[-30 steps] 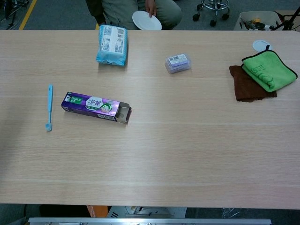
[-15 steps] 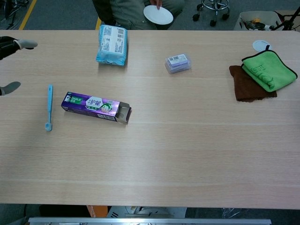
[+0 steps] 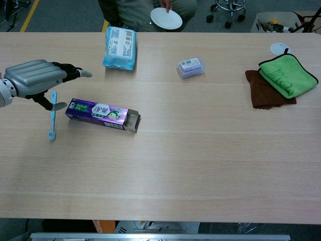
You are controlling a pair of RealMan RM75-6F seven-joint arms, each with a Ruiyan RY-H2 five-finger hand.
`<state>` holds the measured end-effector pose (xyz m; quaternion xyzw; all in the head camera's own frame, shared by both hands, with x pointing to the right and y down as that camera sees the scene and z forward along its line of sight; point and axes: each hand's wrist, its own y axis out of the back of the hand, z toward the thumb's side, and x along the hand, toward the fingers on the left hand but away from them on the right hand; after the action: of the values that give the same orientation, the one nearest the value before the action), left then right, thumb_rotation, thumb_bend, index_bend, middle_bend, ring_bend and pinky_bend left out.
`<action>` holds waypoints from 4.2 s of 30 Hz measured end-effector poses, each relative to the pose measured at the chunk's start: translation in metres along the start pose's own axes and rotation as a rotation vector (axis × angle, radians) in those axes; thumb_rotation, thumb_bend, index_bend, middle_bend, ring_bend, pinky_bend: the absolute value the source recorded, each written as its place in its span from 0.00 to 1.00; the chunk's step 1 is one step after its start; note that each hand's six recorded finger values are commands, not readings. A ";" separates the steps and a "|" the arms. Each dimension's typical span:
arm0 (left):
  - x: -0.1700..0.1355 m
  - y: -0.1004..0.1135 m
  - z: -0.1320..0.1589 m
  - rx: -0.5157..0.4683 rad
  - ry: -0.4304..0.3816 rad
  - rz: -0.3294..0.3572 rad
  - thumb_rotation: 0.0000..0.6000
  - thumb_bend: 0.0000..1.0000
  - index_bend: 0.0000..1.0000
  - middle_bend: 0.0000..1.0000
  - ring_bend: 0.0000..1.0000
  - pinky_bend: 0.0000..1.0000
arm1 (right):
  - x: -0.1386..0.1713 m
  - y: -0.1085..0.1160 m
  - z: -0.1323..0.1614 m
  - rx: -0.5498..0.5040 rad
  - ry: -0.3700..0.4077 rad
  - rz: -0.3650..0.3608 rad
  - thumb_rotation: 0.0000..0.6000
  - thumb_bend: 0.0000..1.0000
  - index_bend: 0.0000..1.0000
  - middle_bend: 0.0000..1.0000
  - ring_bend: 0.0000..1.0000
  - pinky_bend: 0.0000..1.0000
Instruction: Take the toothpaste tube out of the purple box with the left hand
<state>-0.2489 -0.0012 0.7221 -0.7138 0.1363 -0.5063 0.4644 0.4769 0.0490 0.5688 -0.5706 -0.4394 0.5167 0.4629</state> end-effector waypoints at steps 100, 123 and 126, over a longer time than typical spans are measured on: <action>0.019 0.034 0.062 0.330 0.126 0.164 1.00 0.33 0.37 0.44 0.40 0.41 | 0.016 -0.004 -0.028 -0.042 -0.060 0.003 1.00 0.20 0.24 0.30 0.29 0.32; 0.034 -0.042 0.022 -0.037 0.174 -0.093 1.00 0.32 0.10 0.19 0.18 0.37 | 0.016 -0.007 -0.027 -0.038 -0.064 0.016 1.00 0.20 0.24 0.30 0.29 0.32; 0.031 -0.038 0.023 -0.057 0.178 -0.083 1.00 0.32 0.02 0.14 0.15 0.34 | 0.014 -0.008 -0.026 -0.040 -0.059 0.019 1.00 0.20 0.24 0.30 0.29 0.32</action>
<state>-0.2261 0.0102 0.7698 -0.6838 0.1618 -0.5825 0.4086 0.5038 0.0626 0.5750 -0.5685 -0.4577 0.5289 0.4332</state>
